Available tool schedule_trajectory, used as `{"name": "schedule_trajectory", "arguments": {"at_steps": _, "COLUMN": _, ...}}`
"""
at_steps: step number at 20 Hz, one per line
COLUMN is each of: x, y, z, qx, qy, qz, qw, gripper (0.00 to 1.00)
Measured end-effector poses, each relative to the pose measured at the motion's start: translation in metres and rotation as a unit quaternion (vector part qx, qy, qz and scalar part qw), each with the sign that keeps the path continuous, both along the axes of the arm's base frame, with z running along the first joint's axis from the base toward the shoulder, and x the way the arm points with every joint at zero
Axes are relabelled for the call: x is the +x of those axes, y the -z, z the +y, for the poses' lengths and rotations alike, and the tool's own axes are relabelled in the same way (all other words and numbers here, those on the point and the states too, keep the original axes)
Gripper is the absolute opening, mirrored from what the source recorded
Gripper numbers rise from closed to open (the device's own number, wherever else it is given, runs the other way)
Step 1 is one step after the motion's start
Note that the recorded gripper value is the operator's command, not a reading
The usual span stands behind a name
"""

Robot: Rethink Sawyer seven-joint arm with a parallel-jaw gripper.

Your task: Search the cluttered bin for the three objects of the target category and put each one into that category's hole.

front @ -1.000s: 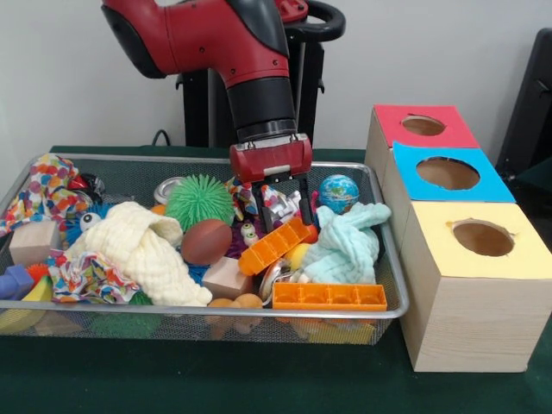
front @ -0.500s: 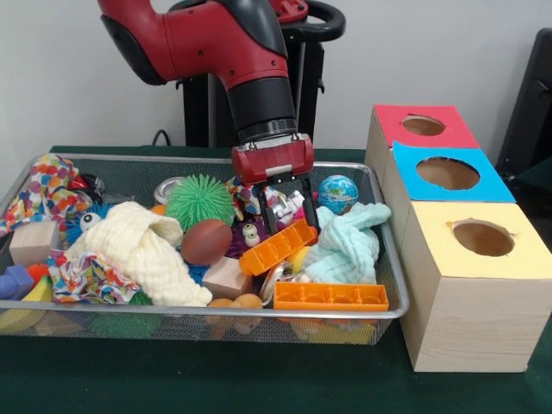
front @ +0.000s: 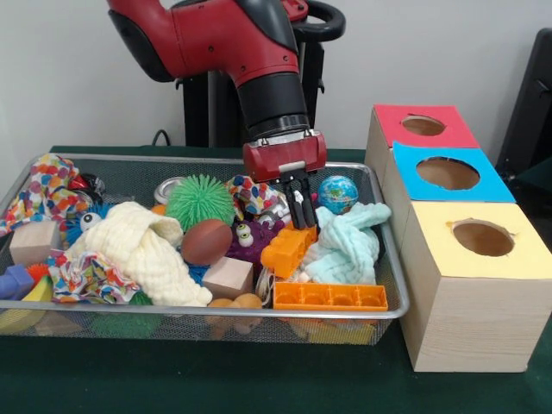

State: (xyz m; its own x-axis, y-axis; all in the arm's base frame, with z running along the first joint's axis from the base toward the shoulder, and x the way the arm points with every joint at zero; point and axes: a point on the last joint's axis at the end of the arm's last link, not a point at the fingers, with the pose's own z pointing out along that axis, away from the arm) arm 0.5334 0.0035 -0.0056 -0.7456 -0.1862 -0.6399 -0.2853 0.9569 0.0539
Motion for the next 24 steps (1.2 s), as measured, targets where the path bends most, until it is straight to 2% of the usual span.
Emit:
{"name": "schedule_trajectory", "arguments": {"at_steps": 5, "x": 0.003, "y": -0.002, "z": 0.017, "qx": 0.005, "qy": -0.012, "qz": -0.011, "qw": 0.9998, "gripper": 0.0}}
{"name": "schedule_trajectory", "arguments": {"at_steps": 11, "x": -0.004, "y": 0.005, "z": 0.035, "qx": 0.011, "qy": -0.027, "qz": 0.002, "qw": 0.9996, "gripper": 0.0}}
{"name": "schedule_trajectory", "arguments": {"at_steps": 16, "x": -0.016, "y": 0.011, "z": 0.032, "qx": -0.003, "qy": -0.04, "qz": 0.05, "qw": 0.9979, "gripper": 0.0}}
{"name": "schedule_trajectory", "arguments": {"at_steps": 17, "x": -0.022, "y": 0.013, "z": 0.027, "qx": -0.01, "qy": -0.049, "qz": 0.076, "qw": 0.9959, "gripper": 0.0}}
{"name": "schedule_trajectory", "arguments": {"at_steps": 19, "x": -0.026, "y": 0.013, "z": 0.025, "qx": -0.014, "qy": -0.054, "qz": 0.091, "qw": 0.9943, "gripper": 0.0}}
{"name": "schedule_trajectory", "arguments": {"at_steps": 21, "x": -0.032, "y": 0.016, "z": 0.022, "qx": -0.021, "qy": -0.059, "qz": 0.114, "qw": 0.9915, "gripper": 0.0}}
{"name": "schedule_trajectory", "arguments": {"at_steps": 22, "x": -0.039, "y": 0.019, "z": 0.021, "qx": -0.031, "qy": -0.064, "qz": 0.129, "qw": 0.9891, "gripper": 0.0}}
{"name": "schedule_trajectory", "arguments": {"at_steps": 23, "x": -0.039, "y": 0.019, "z": 0.022, "qx": -0.033, "qy": -0.065, "qz": 0.13, "qw": 0.9888, "gripper": 0.0}}
{"name": "schedule_trajectory", "arguments": {"at_steps": 24, "x": -0.044, "y": 0.021, "z": 0.027, "qx": -0.042, "qy": -0.073, "qz": 0.135, "qw": 0.9873, "gripper": 1.0}}
